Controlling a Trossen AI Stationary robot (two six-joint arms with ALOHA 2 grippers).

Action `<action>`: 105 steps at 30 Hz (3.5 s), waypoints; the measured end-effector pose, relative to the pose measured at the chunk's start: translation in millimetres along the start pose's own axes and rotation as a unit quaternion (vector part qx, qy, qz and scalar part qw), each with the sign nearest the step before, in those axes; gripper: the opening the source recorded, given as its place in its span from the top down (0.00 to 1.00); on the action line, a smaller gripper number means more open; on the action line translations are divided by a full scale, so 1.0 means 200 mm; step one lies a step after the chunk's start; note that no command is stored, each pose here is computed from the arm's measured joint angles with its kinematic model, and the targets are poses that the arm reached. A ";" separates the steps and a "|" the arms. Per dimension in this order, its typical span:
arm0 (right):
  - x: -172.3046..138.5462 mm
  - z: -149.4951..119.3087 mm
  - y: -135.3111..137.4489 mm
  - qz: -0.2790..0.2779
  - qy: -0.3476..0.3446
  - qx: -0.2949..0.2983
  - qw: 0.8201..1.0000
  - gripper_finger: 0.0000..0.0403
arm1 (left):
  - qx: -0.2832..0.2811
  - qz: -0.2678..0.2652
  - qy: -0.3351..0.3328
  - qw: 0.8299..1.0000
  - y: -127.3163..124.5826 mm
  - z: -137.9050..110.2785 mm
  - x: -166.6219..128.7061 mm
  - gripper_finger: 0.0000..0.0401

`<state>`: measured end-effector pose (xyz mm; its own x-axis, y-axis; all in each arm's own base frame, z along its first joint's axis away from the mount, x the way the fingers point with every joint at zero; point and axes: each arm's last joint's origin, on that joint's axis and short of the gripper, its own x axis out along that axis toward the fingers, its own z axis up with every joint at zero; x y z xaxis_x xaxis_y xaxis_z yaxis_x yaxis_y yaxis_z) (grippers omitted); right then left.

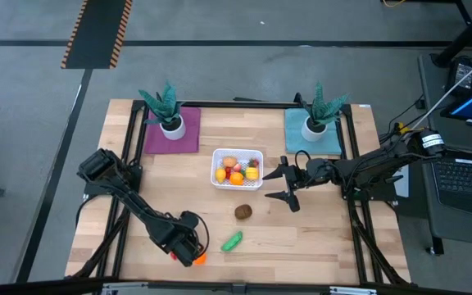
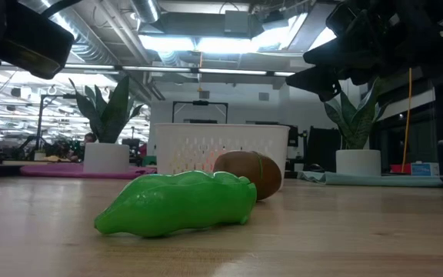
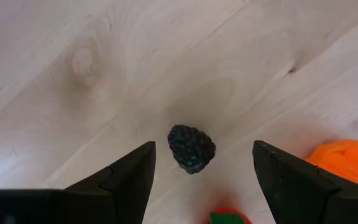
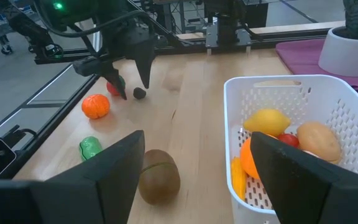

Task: Pick and placing Produce into tupperware
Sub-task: Put the blackberry into the white bin

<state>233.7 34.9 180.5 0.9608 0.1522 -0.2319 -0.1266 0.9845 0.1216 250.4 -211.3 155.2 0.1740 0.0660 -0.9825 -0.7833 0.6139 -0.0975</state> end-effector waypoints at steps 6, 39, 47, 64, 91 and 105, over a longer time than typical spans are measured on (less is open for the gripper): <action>0.00 0.00 0.00 0.000 0.000 0.000 1.000 0.27 | -0.001 0.004 -0.001 1.000 0.00 0.00 0.01 0.35; 0.00 0.00 0.00 0.000 0.002 0.002 1.000 0.27 | -0.022 0.035 0.007 0.999 -0.01 0.00 0.10 0.45; 0.00 0.00 0.00 0.000 0.001 0.002 1.000 0.27 | -0.022 0.036 0.008 0.999 0.00 0.00 0.10 0.54; 0.00 0.00 0.00 0.000 0.001 0.002 1.000 0.27 | 0.021 0.050 0.008 0.999 0.01 0.00 0.10 0.78; 0.00 0.00 0.00 0.000 0.002 0.002 1.000 0.27 | 0.147 -0.008 -0.057 0.987 0.04 0.06 -0.13 0.79; 0.00 0.00 0.00 0.000 0.002 0.000 1.000 0.27 | 0.258 -0.029 -0.177 0.949 0.08 0.16 -0.31 0.79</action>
<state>233.7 35.0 180.2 0.9599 0.1533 -0.2349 -0.1272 0.9843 0.1226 247.3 -180.4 219.6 0.4697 0.2243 -0.8539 -0.3852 0.9223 0.0304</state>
